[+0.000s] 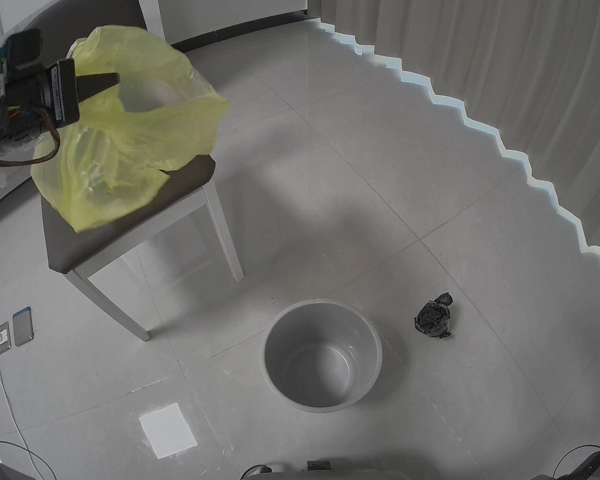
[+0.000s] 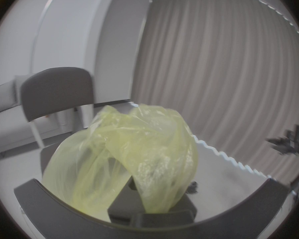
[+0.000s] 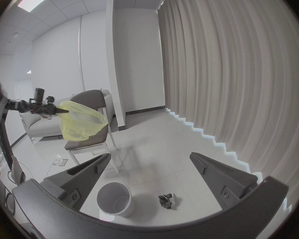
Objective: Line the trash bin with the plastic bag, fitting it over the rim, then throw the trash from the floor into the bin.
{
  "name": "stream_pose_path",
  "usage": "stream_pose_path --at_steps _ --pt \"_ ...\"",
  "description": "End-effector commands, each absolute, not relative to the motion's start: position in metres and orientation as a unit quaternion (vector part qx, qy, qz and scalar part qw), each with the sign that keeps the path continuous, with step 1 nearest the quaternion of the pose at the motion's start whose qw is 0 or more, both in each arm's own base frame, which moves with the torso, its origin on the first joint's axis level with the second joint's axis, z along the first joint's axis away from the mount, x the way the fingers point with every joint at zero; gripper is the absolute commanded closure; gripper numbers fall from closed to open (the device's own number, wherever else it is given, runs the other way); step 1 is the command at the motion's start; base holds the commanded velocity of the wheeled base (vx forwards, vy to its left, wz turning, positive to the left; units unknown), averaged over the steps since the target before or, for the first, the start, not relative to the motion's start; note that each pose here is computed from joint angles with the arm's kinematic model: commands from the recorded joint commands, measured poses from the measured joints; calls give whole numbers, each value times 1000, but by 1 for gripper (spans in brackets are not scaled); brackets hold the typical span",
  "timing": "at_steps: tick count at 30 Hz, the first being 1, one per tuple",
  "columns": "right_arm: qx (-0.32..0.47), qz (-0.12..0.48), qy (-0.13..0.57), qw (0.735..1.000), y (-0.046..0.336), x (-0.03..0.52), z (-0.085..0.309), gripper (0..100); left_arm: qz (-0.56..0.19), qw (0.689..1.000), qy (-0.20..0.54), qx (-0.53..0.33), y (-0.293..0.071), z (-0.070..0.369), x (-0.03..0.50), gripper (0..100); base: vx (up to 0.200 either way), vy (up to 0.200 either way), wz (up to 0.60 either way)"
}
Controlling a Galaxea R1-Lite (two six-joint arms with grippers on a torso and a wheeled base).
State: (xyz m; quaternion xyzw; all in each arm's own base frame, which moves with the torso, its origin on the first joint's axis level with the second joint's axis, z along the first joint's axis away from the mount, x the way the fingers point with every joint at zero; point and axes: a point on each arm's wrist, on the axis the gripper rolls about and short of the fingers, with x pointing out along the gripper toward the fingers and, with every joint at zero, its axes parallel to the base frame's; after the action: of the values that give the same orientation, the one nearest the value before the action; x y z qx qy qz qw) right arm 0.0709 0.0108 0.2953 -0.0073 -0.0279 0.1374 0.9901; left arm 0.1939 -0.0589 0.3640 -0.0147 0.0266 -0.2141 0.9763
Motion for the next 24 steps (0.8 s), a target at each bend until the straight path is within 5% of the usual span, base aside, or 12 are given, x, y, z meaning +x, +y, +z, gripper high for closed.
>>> stream_pose_path --at_steps 1,16,24 --pt "-7 192 45 980 49 194 323 0 -391 920 -4 43 -68 404 92 100 0 0 0" --pt "-3 229 43 973 64 251 338 0 -502 859 54 84 -91 374 110 100 0 0 0" --pt "7 258 97 961 71 253 309 0 -519 850 31 84 -102 381 117 100 0 0 0"
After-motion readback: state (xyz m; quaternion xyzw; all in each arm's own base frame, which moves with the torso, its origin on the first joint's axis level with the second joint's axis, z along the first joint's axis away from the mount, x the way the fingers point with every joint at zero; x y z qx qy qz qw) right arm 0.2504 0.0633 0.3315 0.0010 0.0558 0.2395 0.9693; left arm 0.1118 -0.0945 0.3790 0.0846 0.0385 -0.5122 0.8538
